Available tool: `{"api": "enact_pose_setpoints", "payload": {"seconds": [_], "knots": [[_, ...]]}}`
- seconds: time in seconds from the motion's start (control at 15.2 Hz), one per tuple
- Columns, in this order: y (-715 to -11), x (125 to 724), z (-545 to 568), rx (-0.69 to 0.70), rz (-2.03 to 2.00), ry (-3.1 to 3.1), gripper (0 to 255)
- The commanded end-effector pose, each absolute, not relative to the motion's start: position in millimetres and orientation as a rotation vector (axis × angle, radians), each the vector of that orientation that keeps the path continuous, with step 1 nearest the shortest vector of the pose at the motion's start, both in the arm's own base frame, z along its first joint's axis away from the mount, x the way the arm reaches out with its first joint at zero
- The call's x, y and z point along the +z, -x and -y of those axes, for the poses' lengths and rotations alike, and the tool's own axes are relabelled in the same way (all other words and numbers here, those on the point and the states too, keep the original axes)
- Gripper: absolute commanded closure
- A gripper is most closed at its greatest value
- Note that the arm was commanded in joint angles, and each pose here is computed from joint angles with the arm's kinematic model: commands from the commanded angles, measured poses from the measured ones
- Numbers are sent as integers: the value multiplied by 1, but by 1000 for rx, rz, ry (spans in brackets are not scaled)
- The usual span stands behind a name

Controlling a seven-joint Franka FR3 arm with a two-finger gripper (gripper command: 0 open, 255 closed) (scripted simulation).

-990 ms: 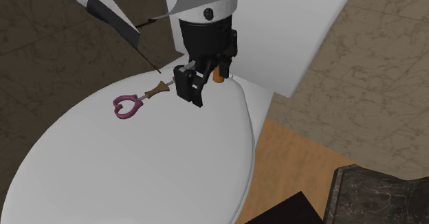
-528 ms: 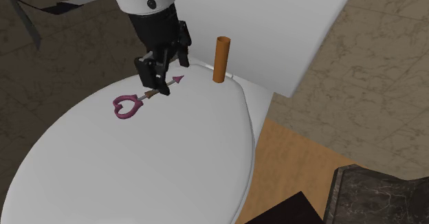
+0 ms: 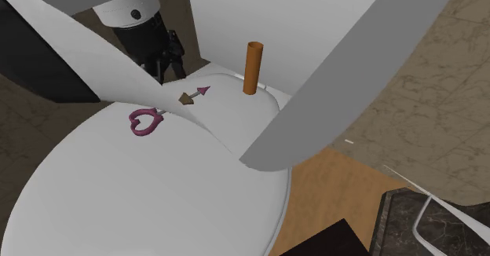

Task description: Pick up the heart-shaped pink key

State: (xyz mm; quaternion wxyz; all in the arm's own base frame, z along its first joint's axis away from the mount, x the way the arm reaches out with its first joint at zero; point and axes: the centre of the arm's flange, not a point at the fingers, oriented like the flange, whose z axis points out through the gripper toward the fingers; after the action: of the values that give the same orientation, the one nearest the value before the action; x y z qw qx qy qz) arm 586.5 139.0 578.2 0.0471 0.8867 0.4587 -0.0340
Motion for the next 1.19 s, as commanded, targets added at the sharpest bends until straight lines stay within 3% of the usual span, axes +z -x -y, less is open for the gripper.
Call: {"api": "enact_pose_setpoints", "payload": {"seconds": [0.0, 0.33, 0.4, 1.12], "knots": [[-587, 568, -140, -104, -1404, -2702, 0], [-587, 550, -140, -104, -1404, -2702, 0], [-587, 549, -139, -104, -1404, -2702, 255], [-587, 560, -140, -104, -1404, -2702, 255]]}}
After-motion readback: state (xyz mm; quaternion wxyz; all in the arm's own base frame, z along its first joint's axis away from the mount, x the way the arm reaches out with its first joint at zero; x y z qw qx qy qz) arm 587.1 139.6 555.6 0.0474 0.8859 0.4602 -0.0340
